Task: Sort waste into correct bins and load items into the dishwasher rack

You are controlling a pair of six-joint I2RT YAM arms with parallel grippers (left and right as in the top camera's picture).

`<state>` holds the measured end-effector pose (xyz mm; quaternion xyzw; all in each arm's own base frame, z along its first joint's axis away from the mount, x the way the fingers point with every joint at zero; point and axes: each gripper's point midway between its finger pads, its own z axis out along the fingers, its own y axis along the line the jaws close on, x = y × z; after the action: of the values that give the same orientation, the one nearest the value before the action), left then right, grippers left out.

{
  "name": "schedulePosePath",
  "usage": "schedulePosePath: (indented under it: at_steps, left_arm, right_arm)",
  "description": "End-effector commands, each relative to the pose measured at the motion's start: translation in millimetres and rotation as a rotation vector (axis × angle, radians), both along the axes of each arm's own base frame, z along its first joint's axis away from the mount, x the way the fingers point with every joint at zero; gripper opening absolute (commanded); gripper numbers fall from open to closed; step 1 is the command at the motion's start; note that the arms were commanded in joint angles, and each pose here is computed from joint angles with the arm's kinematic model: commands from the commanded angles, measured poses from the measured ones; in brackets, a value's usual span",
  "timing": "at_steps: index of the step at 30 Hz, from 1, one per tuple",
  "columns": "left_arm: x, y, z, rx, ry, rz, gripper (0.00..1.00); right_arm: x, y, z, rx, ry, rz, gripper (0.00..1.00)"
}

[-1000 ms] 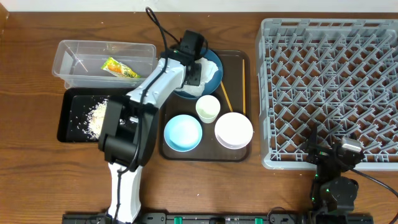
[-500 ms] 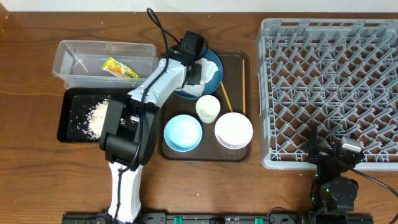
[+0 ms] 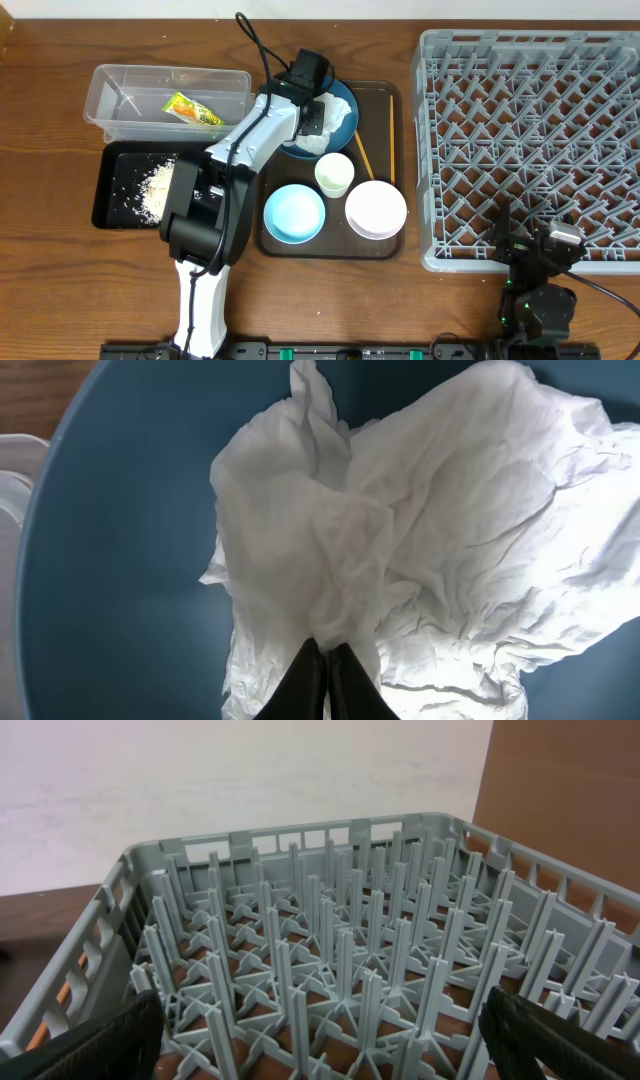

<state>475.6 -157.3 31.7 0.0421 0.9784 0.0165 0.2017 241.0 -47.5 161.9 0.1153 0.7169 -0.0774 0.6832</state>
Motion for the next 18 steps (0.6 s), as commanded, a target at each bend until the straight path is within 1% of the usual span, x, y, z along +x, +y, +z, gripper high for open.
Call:
schedulePosePath:
  at_steps: [1, 5, 9, 15, 18]
  left_arm:
    - [5, 1, 32, -0.018, -0.062, 0.012, 0.06]
    - [3, 1, 61, -0.038, -0.107, 0.016, 0.06]
    - [-3, 4, 78, -0.044, -0.115, 0.019, 0.06]
    - [-9, 6, 81, -0.037, -0.098, 0.019, 0.07]
    - [-10, 7, 80, -0.050, -0.093, 0.050, 0.07]
  right_arm:
    - [0, 2, -2, 0.012, 0.003, 0.007, 0.99]
    - [0, 2, -2, 0.012, 0.003, 0.007, 0.99]
    - [0, 2, -2, 0.012, 0.003, 0.007, 0.99]
    - [0, 2, -2, 0.012, 0.003, 0.007, 0.99]
    - [0, 2, -2, 0.012, 0.003, 0.007, 0.99]
